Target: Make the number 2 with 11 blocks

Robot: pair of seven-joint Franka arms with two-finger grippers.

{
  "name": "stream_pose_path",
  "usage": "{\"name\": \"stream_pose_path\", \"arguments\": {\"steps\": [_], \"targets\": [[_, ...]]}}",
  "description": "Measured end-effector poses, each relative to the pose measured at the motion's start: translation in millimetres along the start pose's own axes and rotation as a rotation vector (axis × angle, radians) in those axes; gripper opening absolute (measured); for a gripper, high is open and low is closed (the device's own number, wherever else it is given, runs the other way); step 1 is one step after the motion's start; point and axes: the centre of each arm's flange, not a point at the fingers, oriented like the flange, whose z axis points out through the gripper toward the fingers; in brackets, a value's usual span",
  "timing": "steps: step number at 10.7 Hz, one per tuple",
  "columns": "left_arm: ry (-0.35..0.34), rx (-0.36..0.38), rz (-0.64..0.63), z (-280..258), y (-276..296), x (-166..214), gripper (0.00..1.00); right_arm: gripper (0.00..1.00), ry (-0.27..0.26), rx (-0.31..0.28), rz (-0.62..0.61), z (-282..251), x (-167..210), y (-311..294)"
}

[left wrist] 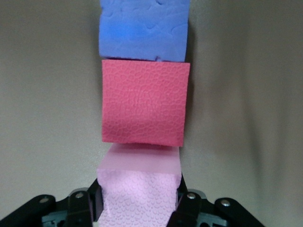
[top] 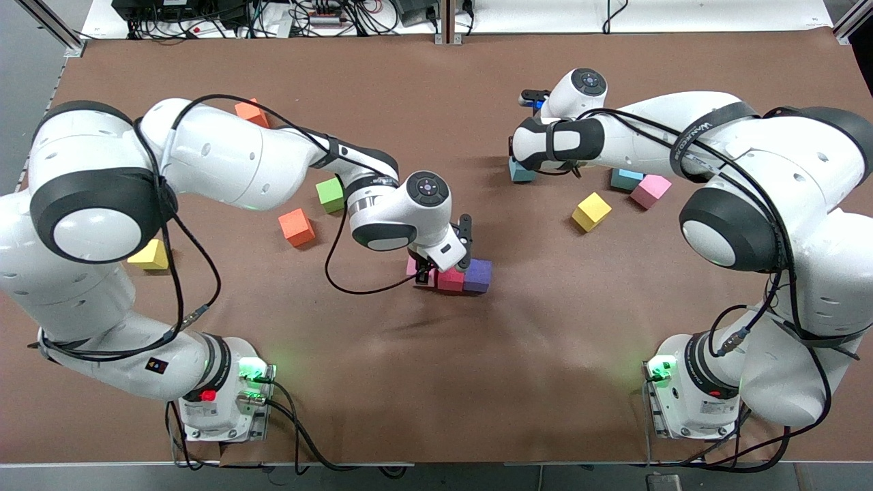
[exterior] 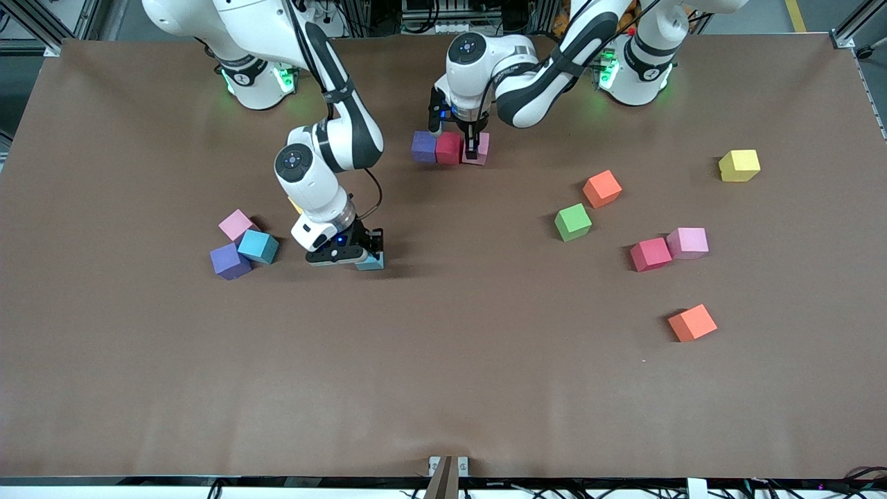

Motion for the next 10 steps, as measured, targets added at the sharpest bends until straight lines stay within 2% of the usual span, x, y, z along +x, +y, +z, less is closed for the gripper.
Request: {"name": "stream_pose_path", "arguments": {"steps": [10], "targets": [[0.01, -0.006, -0.015, 3.5, -4.8, 8.3, 0.59, 0.51, 0.0, 0.0, 0.0, 0.1, -0.1, -0.1]]}}
